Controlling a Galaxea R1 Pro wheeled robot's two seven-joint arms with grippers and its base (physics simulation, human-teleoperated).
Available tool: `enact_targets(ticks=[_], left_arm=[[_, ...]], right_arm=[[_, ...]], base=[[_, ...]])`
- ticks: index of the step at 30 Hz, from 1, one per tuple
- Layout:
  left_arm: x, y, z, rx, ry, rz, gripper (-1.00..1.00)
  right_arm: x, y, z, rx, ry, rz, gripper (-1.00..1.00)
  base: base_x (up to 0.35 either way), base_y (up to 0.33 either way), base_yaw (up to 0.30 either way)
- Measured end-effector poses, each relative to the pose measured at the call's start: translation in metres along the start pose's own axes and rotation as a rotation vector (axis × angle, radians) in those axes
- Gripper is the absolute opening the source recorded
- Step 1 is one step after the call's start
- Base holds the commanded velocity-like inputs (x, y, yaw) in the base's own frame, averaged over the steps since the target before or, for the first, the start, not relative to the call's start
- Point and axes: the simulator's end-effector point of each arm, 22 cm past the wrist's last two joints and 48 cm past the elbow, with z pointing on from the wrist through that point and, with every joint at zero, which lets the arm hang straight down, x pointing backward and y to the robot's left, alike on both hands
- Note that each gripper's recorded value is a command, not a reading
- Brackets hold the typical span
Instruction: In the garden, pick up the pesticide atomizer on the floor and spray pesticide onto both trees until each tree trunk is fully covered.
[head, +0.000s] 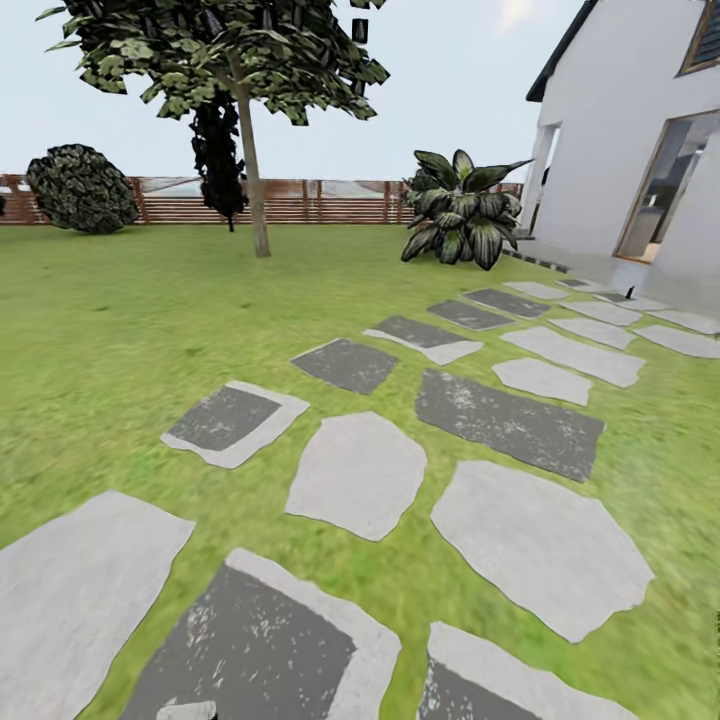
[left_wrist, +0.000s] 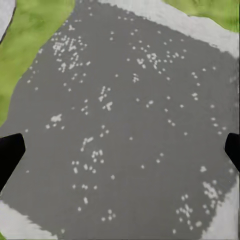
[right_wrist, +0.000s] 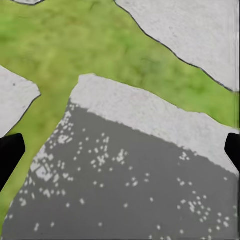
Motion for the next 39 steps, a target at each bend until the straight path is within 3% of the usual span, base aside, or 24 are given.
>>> enact_targets(ticks=[7, 13, 31, 39], left_arm=[[0.013, 0.0, -0.004, 0.003, 0.021, 0.005, 1.0], [0.016, 0.0, -0.005, 0.001, 0.028, 0.005, 1.0], [0.027, 0.0, -0.007, 0.0, 0.05, -0.002, 1.0], [0.027, 0.0, -0.007, 0.0, 0.051, -0.003, 1.0]], right_arm=[[0.008, 0.0, -0.001, -0.002, 0.017, -0.008, 1.0], [0.033, 0.001, -0.006, 0.0, 0.071, -0.004, 1.0], [0.037, 0.003, -0.007, -0.003, 0.08, -0.004, 1.0], [0.037, 0.003, -0.007, -0.004, 0.08, -0.004, 1.0]], base=[[0.34, 0.0, -0.267], [0.34, 0.0, -0.267], [0.339, 0.0, -0.259], [0.339, 0.0, -0.065]])
